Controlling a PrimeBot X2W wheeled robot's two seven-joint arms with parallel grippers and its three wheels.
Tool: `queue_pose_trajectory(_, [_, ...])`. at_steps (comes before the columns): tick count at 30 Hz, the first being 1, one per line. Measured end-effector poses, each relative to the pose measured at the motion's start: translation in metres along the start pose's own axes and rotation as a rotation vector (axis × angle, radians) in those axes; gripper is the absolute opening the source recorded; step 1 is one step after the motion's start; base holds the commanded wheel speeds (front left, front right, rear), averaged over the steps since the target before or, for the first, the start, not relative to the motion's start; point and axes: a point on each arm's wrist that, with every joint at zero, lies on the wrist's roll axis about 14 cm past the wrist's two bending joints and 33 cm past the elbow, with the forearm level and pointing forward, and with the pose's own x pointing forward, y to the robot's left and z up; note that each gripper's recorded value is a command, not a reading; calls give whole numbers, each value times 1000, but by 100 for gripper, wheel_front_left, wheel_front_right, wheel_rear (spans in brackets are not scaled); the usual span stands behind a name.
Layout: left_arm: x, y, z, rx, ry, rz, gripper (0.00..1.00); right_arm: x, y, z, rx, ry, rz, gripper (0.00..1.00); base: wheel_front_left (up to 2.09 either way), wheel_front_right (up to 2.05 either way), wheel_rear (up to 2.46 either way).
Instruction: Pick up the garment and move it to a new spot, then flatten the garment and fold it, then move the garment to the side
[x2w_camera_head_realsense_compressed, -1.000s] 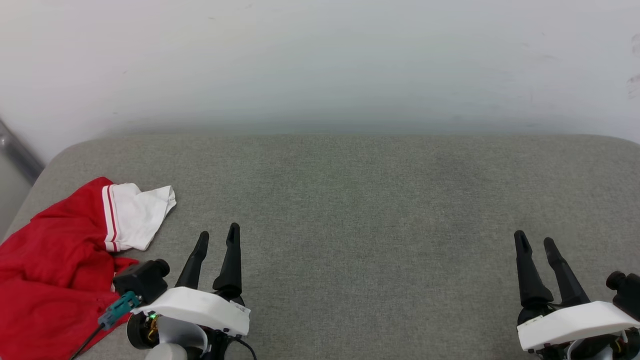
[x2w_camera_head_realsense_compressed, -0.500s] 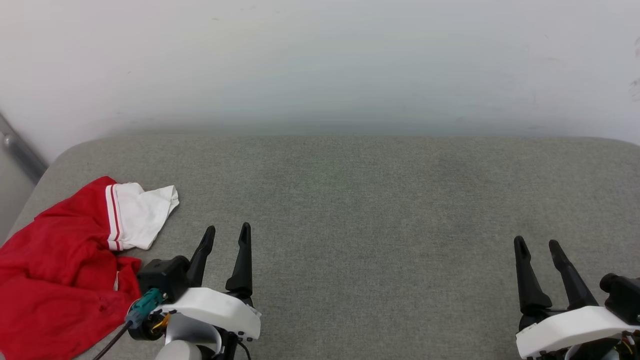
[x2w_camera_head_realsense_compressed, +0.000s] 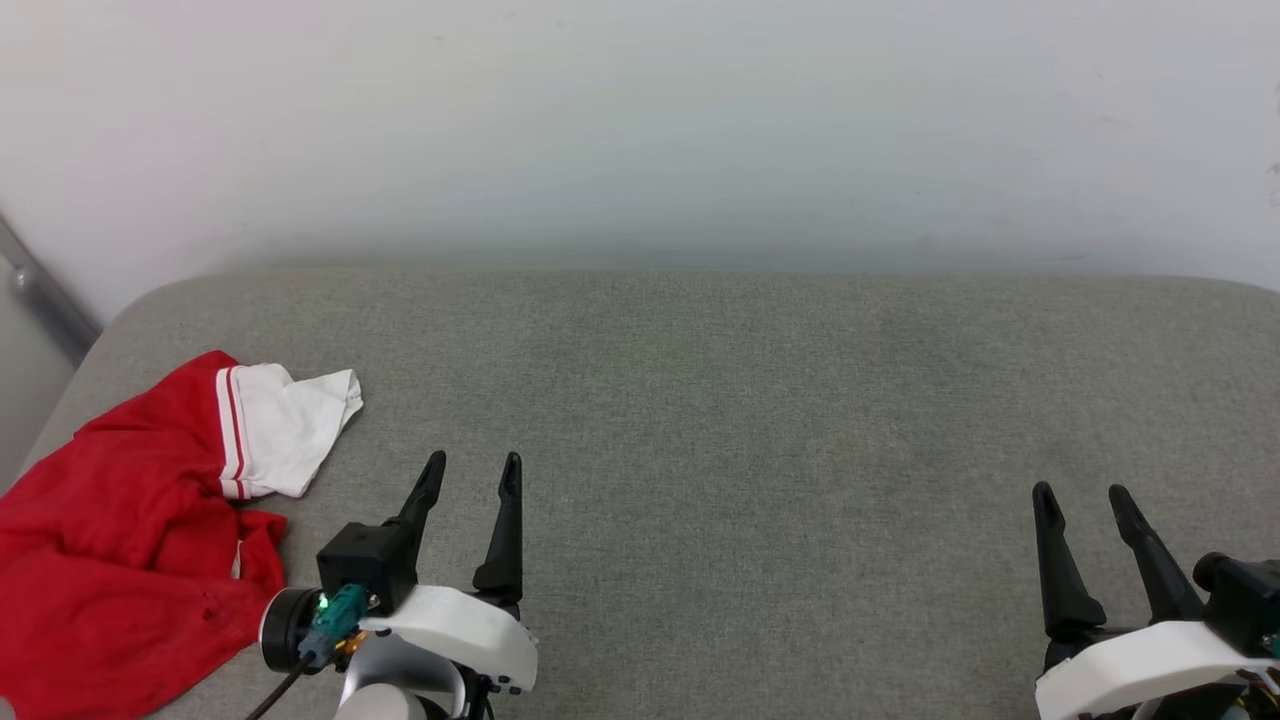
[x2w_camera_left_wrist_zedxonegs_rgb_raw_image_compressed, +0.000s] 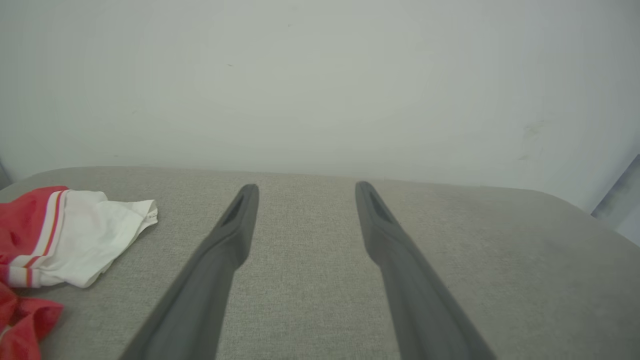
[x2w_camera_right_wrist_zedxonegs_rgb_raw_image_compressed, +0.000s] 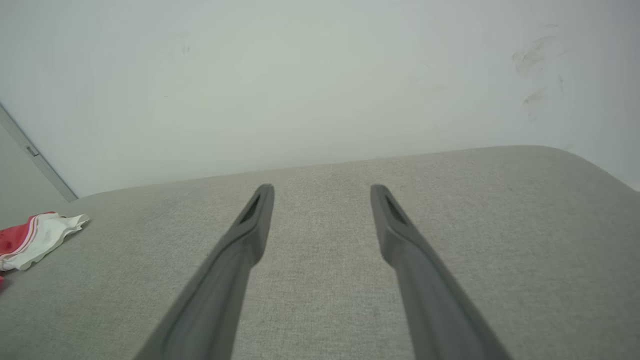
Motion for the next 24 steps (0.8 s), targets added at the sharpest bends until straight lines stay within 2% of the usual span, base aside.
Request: queue_pose_trajectory(24, [-2,-6,-7,155,-11,-25,100,-2,1,-2,-170,2,10,100,0,0,0])
